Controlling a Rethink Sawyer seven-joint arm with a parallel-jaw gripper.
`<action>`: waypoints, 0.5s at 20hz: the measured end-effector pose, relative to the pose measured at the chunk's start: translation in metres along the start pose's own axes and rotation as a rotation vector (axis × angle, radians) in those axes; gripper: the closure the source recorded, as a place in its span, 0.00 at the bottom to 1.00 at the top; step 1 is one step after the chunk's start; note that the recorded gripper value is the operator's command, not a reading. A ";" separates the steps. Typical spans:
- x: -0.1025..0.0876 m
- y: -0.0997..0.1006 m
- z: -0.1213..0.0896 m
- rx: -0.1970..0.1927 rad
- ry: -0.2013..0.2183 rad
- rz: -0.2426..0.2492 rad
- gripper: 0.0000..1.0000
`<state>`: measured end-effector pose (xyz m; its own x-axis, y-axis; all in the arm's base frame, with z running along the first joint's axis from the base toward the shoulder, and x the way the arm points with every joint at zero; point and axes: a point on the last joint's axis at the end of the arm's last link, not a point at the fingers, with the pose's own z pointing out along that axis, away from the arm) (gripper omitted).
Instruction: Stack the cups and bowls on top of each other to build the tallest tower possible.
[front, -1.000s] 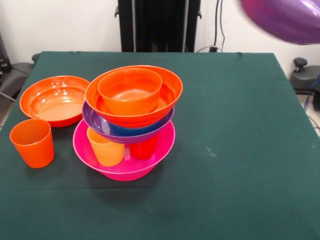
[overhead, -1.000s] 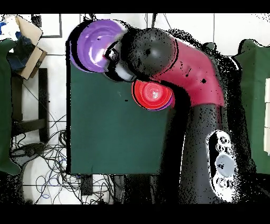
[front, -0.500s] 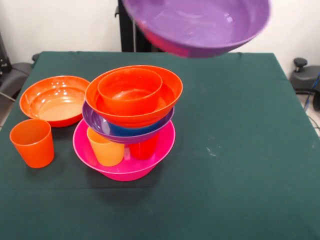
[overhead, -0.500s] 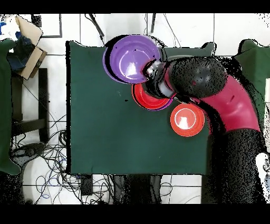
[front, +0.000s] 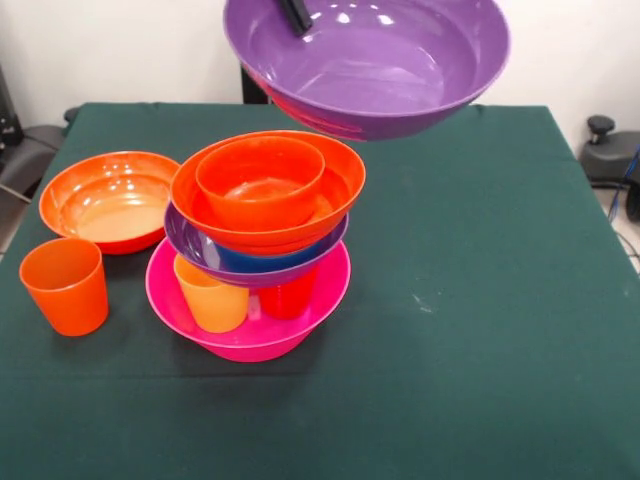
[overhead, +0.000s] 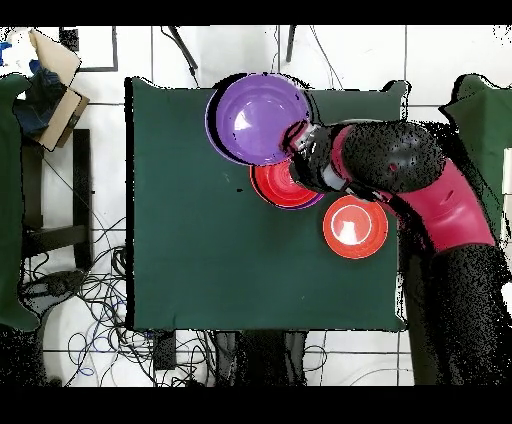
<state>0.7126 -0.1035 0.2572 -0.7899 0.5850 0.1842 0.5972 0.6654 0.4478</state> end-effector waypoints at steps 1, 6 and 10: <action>0.000 0.000 0.002 -0.005 0.005 -0.005 1.00; 0.006 -0.005 0.014 -0.025 0.044 -0.040 1.00; 0.015 -0.011 0.019 -0.036 0.077 -0.060 1.00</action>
<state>0.6968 -0.0930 0.2387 -0.8335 0.5062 0.2215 0.5438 0.6803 0.4914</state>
